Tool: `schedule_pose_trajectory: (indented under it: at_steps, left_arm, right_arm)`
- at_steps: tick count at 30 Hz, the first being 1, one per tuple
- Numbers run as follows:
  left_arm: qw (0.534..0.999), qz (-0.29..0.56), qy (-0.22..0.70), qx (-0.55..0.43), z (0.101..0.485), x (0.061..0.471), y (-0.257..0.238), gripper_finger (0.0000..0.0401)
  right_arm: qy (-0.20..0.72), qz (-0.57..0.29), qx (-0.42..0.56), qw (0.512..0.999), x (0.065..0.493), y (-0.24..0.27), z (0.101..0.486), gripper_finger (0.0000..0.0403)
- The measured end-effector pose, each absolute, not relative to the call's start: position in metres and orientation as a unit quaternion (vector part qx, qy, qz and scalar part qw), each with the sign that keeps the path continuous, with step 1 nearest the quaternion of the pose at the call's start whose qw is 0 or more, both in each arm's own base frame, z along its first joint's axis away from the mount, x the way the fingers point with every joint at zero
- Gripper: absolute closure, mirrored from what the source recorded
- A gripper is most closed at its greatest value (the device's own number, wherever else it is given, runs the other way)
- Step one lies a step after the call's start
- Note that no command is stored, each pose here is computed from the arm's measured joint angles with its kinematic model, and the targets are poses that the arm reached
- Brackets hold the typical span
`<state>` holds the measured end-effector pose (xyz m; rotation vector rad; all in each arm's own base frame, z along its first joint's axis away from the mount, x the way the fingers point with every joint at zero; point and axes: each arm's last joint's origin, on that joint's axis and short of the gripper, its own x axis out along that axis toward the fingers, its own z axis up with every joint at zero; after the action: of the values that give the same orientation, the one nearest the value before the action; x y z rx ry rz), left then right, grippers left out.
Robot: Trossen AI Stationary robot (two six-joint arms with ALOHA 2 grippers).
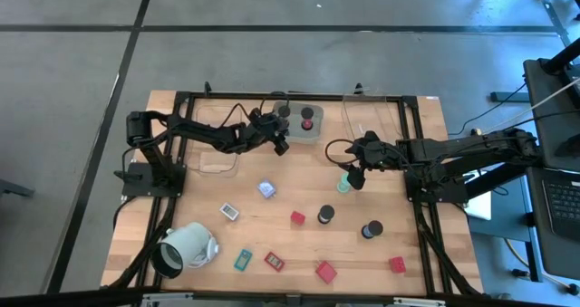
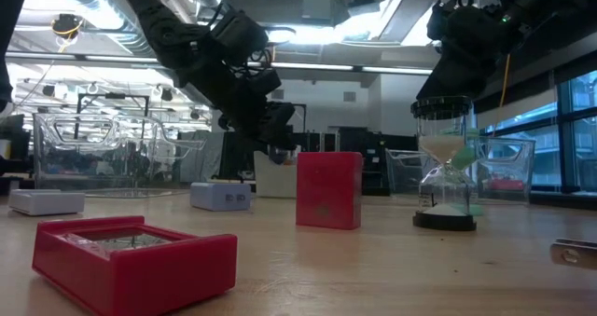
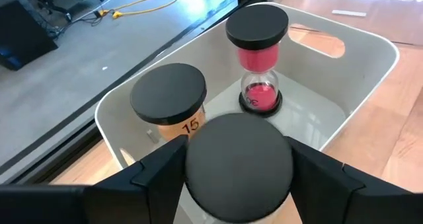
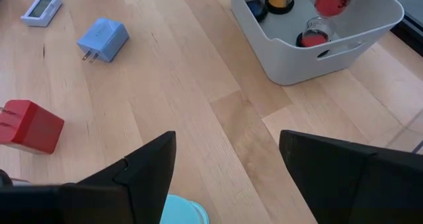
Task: Pick & Place Office items
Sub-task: Put the left blue hourglass timer into the gray bin, then put the blue and green hourglass timer into the gray bin
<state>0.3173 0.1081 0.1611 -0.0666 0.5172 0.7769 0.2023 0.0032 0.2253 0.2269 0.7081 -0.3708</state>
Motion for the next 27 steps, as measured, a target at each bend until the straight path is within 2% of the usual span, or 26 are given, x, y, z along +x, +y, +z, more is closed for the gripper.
schedule_pose_trajectory:
  at_steps: [6,13,21,27]
  left_arm:
    - [0.894,0.376,0.241,-0.035,0.165,0.317,0.107,0.0144]
    - [0.91,0.359,0.208,-0.015,0.196,0.312,0.095,0.0122]
    - [0.935,0.326,0.143,-0.007,0.241,0.301,0.069,0.0118]
    - [0.944,0.298,0.141,0.017,0.248,0.3,0.053,0.0118]
  right_arm:
    - [0.344,-0.18,0.11,0.915,0.202,0.003,0.225,0.0131]
    - [0.344,-0.18,0.111,0.915,0.202,0.003,0.225,0.0131]
    - [0.366,-0.189,0.157,0.898,0.198,0.004,0.221,0.0131]
    - [0.405,-0.148,0.171,0.886,0.194,0.012,0.217,0.0131]
